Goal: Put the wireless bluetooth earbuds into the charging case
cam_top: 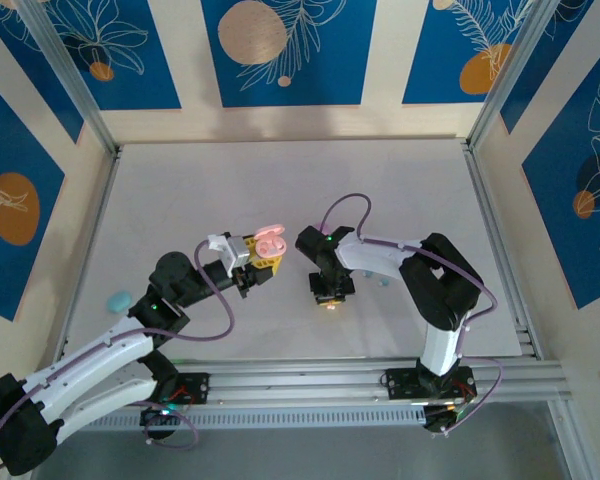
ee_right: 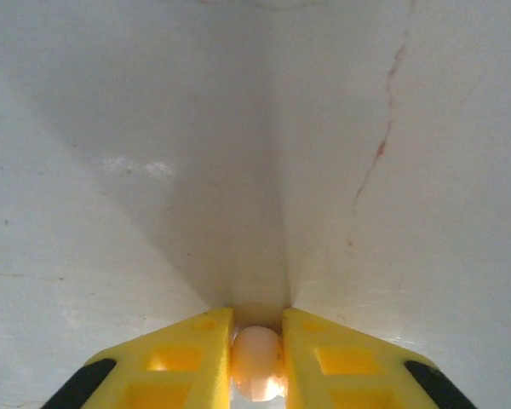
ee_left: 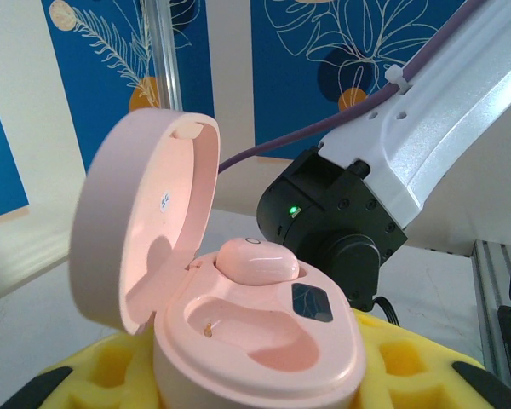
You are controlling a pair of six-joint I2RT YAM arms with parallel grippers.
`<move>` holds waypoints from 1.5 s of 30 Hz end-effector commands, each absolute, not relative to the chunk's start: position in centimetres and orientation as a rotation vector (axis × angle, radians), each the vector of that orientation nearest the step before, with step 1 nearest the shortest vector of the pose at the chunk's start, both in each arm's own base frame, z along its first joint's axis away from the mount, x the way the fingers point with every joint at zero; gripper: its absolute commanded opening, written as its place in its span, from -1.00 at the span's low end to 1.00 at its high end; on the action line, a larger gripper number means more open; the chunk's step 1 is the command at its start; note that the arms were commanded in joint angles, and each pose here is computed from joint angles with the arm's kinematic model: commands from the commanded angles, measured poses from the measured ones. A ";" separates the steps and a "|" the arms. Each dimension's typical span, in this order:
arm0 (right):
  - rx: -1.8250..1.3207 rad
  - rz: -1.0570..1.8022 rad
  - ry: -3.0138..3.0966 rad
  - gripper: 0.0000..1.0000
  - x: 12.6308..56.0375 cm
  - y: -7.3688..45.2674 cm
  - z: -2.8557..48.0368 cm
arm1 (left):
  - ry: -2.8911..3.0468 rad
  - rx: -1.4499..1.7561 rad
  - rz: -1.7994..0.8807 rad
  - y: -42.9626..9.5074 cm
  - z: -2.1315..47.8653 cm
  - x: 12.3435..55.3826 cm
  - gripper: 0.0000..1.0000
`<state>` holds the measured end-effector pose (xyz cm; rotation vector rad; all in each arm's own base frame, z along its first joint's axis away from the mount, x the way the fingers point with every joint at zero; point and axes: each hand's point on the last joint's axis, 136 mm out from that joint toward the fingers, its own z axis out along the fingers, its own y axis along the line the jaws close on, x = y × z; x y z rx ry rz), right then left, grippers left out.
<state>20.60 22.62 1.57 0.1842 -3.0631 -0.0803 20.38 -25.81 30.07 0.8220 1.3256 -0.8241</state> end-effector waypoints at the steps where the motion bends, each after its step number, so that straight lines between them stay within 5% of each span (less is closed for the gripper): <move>1: 0.209 -0.088 -3.066 -0.64 20.5 22.9 2.3 | 1.281 0.804 -0.826 -25.5 31.5 20.2 -0.39; 8: 0.101 -0.513 -3.145 -0.66 21.0 24.2 8.7 | 1.286 0.806 -0.820 -25.7 31.2 20.4 -0.39; 16: 0.049 -1.575 -3.140 -0.66 21.8 25.6 25.4 | 1.249 0.812 -0.853 -26.3 30.5 20.4 -0.39; 21: 0.234 -1.912 -2.979 -0.66 20.4 27.4 32.1 | 1.203 0.830 -0.908 -27.2 30.6 20.1 -0.38; 31: 0.460 -2.019 -2.901 -0.65 19.6 32.2 35.1 | 1.220 0.841 -0.934 -27.8 30.2 20.4 -0.38; 45: 0.498 -1.821 -3.063 -0.65 20.1 34.0 33.7 | 1.242 0.821 -0.919 -27.6 30.2 20.7 -0.38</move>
